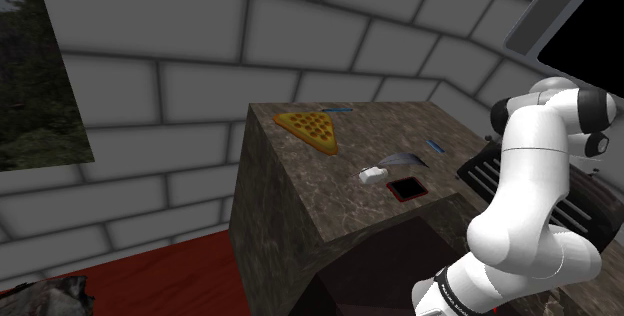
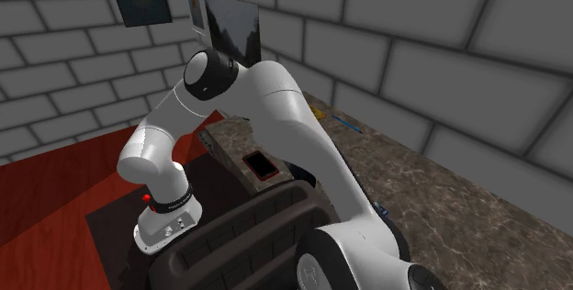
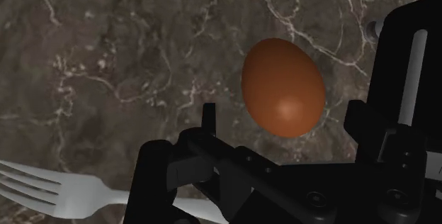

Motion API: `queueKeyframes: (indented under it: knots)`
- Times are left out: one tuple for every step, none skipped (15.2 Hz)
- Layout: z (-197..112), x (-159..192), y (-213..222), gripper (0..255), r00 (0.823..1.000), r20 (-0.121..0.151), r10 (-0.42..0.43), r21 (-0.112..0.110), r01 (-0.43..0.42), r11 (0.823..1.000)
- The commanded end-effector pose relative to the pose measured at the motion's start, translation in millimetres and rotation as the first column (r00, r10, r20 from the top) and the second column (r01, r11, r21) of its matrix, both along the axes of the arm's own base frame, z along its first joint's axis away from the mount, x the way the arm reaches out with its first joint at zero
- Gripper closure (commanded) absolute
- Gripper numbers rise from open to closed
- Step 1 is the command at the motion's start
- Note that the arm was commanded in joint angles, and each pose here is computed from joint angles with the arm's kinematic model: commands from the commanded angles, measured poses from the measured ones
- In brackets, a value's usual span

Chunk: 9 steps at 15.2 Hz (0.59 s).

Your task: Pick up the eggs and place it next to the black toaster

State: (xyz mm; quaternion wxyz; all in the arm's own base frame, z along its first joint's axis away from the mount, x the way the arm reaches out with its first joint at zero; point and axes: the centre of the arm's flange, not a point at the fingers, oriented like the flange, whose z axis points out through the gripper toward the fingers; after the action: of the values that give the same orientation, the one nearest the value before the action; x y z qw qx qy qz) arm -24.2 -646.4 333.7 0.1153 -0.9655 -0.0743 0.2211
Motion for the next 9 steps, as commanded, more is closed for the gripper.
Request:
queueKeyframes:
  knots:
    - [-21.7,-8.7,6.7,0,1.0,-0.024,-0.005,0.035,0.006,0.999]
    - [-28.8,-12.6,8.5,0,1.0,-0.024,-0.005,0.035,0.006,0.999]
    - [-28.8,-12.6,8.5,0,1.0,-0.024,-0.005,0.035,0.006,0.999]
    - [-28.8,-12.6,8.5,0,1.0,-0.024,-0.005,0.035,0.006,0.999]
    - [-28.8,-12.6,8.5,0,1.0,-0.024,-0.005,0.035,0.006,0.999]
    - [-28.8,-12.6,8.5,0,1.0,-0.024,-0.005,0.035,0.006,0.999]
    - [-28.8,-12.6,8.5,0,1.0,-0.024,-0.005,0.035,0.006,0.999]
    - [-28.8,-12.6,8.5,0,1.0,-0.024,-0.005,0.035,0.006,0.999]
    - [-28.8,-12.6,8.5,0,1.0,-0.024,-0.005,0.035,0.006,0.999]
